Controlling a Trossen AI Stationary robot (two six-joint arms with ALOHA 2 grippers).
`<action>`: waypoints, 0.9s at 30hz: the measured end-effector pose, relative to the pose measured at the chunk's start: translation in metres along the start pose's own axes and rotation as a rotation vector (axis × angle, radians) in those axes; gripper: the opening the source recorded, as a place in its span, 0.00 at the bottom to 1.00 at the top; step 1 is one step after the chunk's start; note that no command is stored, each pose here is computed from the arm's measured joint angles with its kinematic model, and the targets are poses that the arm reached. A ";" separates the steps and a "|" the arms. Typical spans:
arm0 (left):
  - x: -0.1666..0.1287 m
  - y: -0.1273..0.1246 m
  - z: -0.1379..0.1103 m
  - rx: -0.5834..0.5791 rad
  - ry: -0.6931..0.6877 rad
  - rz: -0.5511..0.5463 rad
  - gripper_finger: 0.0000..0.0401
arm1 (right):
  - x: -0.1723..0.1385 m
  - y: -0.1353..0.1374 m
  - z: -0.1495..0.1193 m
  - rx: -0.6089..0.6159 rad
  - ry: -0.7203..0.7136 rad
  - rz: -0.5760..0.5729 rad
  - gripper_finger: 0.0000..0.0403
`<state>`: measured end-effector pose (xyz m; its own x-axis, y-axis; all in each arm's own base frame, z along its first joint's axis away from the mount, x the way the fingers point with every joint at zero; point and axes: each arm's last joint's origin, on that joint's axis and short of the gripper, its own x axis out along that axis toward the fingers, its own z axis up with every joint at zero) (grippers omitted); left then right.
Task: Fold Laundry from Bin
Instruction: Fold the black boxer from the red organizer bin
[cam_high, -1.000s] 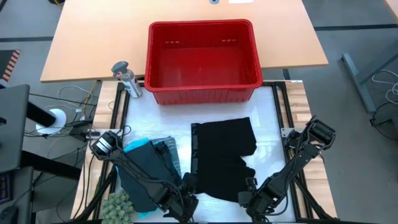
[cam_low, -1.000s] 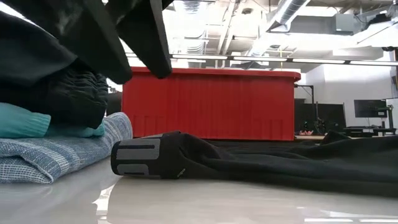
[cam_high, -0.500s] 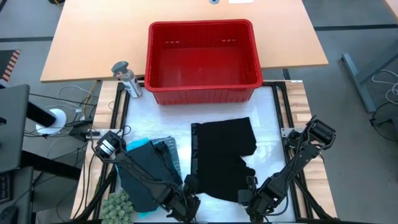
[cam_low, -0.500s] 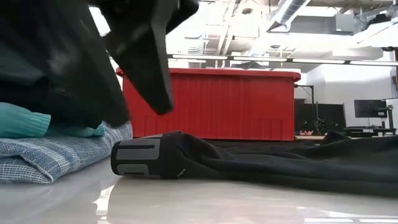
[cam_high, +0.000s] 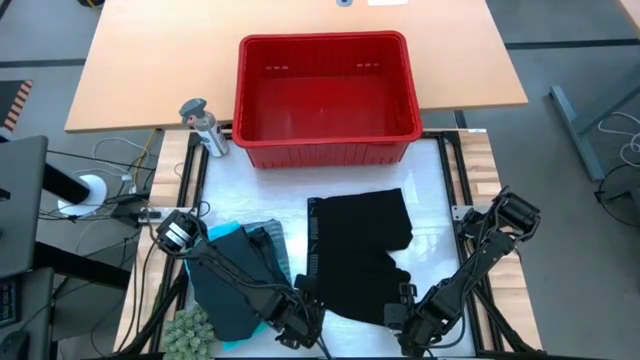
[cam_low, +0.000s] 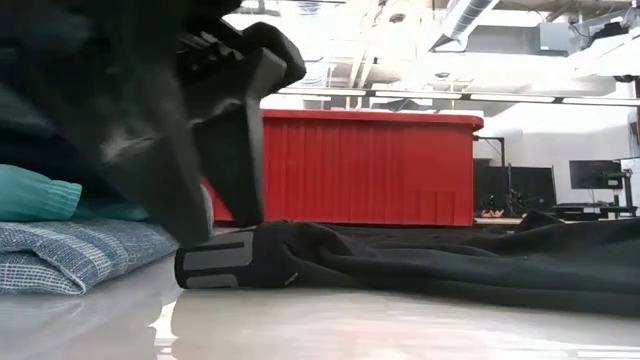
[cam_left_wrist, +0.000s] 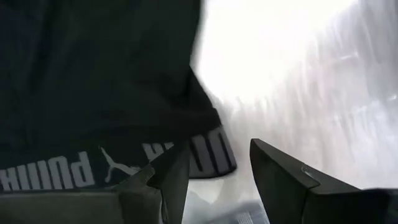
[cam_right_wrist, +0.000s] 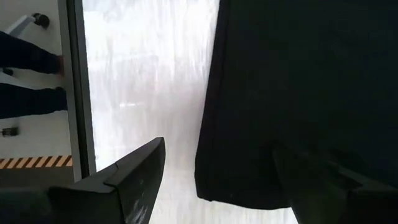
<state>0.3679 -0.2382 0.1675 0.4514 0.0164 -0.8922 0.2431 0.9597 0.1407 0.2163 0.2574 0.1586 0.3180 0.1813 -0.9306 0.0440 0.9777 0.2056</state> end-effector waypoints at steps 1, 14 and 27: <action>0.000 -0.001 -0.001 0.004 0.006 -0.002 0.39 | 0.000 0.000 0.000 0.003 0.000 -0.001 0.80; 0.007 -0.004 -0.009 -0.077 0.025 -0.045 0.39 | 0.000 -0.001 0.001 0.032 -0.030 -0.020 0.80; 0.009 -0.002 -0.012 -0.091 0.014 0.031 0.39 | 0.005 -0.007 -0.006 0.079 0.021 -0.029 0.68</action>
<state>0.3611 -0.2369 0.1544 0.4450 0.0497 -0.8942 0.1497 0.9803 0.1290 0.2116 0.2520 0.1501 0.2958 0.1565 -0.9423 0.1275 0.9712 0.2013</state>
